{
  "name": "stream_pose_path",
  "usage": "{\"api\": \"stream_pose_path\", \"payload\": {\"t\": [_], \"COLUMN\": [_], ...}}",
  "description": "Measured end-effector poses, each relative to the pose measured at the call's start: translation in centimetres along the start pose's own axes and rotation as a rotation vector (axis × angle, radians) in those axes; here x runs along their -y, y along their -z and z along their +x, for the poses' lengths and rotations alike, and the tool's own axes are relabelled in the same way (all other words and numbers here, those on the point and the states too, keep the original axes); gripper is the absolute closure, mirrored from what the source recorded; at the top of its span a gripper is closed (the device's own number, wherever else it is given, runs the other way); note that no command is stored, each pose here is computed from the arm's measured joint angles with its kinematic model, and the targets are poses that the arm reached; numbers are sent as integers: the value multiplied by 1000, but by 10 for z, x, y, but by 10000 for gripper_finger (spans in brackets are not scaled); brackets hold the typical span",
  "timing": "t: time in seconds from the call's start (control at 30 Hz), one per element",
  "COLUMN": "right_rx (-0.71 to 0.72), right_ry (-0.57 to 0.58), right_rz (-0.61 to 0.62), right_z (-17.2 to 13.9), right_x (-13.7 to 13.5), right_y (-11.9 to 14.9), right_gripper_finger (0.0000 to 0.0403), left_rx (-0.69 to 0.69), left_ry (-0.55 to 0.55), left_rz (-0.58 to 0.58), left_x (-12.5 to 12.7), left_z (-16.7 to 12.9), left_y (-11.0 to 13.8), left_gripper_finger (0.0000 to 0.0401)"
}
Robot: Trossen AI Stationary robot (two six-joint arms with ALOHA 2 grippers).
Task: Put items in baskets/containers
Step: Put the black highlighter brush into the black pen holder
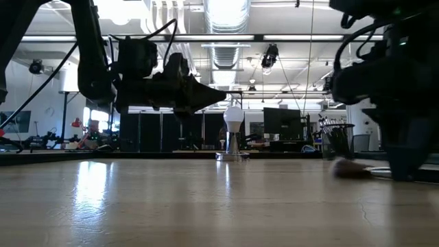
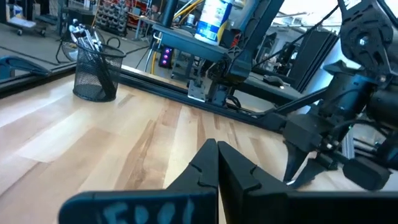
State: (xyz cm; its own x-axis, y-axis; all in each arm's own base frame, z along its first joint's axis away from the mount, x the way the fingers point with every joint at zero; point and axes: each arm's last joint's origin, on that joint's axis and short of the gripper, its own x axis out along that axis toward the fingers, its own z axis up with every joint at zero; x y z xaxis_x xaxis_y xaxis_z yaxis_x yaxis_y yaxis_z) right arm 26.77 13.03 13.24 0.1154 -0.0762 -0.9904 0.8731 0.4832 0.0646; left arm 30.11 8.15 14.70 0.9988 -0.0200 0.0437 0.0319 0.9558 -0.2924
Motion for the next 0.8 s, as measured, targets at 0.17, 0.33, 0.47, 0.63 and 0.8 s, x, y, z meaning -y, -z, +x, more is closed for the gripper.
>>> {"api": "stream_pose_path", "payload": {"t": [0.17, 0.33, 0.47, 0.63, 0.8], "right_rx": [173, 353, 530, 720, 854], "right_ry": [-50, -109, -123, -106, -89], "right_rz": [-36, -52, -64, -97, -138], "right_z": [-10, -36, -53, -69, -78], "right_x": [-1, 3, 6, 10, 23], "right_y": [-13, -23, -37, -51, -67], "right_gripper_finger": [355, 358, 356, 356, 356], "left_rx": [6, 46, 79, 89, 93], "left_ry": [2, 38, 64, 80, 86], "left_rz": [-61, -113, -143, -151, -147], "left_x": [-6, -7, -4, -4, -3], "left_z": [-4, -8, -10, -10, -10], "left_y": [-2, -6, -8, -10, -10], "left_gripper_finger": [401, 401, 401, 401, 401]}}
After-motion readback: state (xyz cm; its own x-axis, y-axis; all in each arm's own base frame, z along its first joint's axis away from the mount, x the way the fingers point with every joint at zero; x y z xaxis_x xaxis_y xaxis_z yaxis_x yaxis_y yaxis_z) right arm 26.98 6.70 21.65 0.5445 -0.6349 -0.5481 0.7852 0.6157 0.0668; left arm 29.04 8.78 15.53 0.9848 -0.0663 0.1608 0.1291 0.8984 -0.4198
